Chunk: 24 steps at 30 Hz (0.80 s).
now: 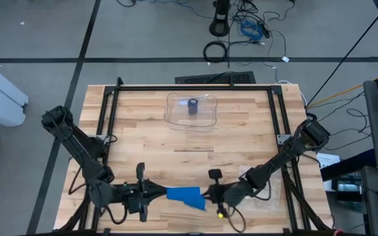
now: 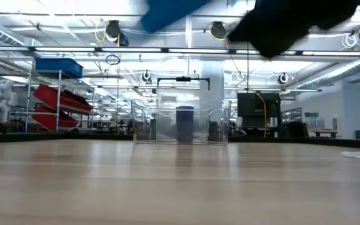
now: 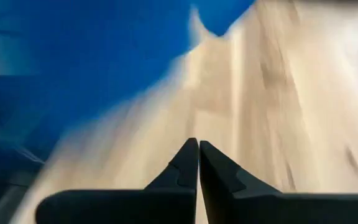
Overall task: Roll bandage
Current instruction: Roll the blue bandage
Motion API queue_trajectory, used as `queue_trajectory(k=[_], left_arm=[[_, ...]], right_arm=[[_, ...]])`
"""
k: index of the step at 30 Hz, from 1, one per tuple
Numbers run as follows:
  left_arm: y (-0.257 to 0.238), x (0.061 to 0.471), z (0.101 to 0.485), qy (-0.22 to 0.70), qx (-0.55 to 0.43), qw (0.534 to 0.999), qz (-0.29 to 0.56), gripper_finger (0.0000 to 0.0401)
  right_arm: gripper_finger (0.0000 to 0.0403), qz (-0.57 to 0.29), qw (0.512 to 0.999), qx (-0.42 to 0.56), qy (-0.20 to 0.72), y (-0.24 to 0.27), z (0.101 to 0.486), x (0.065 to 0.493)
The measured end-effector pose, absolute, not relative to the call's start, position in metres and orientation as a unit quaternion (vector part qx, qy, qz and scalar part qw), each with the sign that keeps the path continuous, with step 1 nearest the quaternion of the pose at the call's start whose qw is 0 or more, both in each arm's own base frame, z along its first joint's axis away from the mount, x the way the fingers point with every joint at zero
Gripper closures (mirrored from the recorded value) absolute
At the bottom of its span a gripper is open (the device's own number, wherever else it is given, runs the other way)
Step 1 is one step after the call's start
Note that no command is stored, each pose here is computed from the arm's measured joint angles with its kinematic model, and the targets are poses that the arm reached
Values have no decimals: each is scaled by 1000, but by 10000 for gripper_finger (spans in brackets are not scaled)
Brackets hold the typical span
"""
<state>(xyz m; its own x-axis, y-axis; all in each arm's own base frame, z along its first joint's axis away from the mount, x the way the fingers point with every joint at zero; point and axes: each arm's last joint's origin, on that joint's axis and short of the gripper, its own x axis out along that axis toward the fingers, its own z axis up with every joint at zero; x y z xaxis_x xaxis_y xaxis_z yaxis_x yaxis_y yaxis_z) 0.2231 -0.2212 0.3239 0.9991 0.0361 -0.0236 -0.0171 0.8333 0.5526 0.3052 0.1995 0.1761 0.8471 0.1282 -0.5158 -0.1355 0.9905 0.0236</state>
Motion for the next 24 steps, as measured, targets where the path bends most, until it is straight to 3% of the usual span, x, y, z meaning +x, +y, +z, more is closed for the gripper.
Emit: queue_trajectory(k=[3,12,24], left_arm=[[-223,221,327,3,274,962,13,401],[-225,219,327,3,279,960,9,401],[-234,203,324,18,315,948,-24,401]], right_arm=[[403,53,952,8,302,193,159,311],[403,122,916,95,369,187,135,321],[403,71,952,-35,294,193,166,309]])
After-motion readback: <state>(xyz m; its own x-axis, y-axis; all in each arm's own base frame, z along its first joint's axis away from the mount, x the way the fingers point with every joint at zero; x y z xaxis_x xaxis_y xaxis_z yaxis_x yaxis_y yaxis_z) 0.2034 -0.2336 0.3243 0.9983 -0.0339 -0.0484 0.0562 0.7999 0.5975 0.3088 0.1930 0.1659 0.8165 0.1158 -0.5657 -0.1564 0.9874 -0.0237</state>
